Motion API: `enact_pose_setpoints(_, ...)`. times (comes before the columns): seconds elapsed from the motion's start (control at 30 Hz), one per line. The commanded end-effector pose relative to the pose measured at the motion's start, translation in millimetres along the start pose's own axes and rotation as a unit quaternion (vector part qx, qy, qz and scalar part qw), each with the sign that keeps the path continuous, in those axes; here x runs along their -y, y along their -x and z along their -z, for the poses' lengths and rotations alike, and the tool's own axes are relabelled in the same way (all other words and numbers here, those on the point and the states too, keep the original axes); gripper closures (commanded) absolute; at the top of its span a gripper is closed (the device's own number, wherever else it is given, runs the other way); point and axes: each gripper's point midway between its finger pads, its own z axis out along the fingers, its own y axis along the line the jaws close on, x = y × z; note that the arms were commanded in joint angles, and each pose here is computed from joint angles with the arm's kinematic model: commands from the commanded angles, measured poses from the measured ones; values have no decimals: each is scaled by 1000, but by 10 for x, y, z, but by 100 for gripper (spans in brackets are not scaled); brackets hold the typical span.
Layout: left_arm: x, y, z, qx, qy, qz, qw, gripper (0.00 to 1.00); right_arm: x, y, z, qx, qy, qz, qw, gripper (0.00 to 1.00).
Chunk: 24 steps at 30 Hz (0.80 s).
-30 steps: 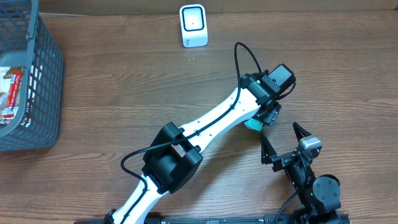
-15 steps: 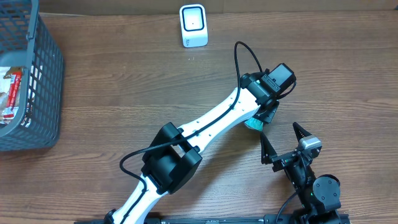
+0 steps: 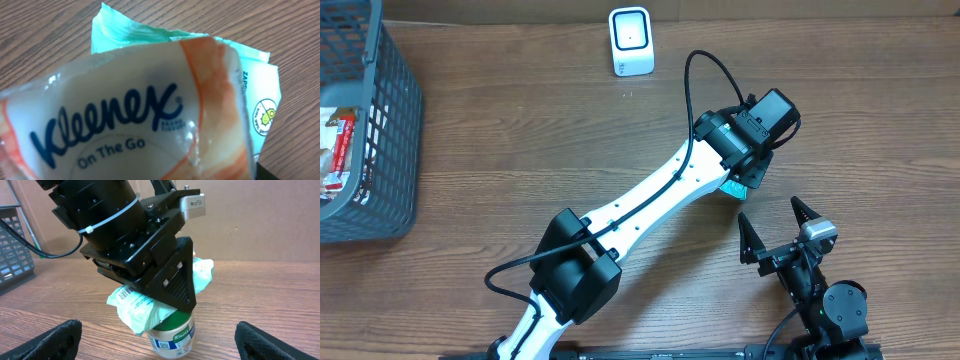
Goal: Scan the item barcode
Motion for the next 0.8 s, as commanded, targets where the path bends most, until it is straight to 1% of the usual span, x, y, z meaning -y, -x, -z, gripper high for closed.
enact_pose_setpoints(0.0, 43, -4, -19, 3, 2, 31, 1000, 58, 7, -17, 0, 2, -1, -2, 1000, 0)
enact_pose_setpoints(0.17, 3, -159, -219, -18, 12, 44, 999, 57, 7, -17, 0, 2, 0, -2, 1000, 0)
enact_pose_setpoints(0.43, -40, -285, -378, -29, 18, 47, 998, 55, 7, -17, 0, 2, -1, -2, 1000, 0)
enact_pose_setpoints(0.53, -35, -269, -379, -26, 17, 47, 998, 45, 7, -17, 0, 2, -1, -2, 1000, 0)
enact_pose_setpoints(0.57, -31, -262, -380, -25, 16, 47, 998, 41, 7, -17, 0, 2, -1, -2, 1000, 0)
enact_pose_setpoints(0.63, -30, -260, -380, -24, 15, 47, 998, 29, 7, -17, 0, 2, 0, -2, 1000, 0)
enact_pose_setpoints(0.67, -30, -260, -380, -25, 15, 47, 998, 25, 7, -17, 0, 2, -1, -2, 1000, 0)
enact_pose_setpoints(0.73, -29, -262, -380, -25, 15, 47, 998, 20, 7, -17, 0, 2, -1, -2, 1000, 0)
enact_pose_setpoints(0.77, -29, -263, -380, -25, 16, 46, 998, 20, 7, -17, 0, 2, -1, -2, 1000, 0)
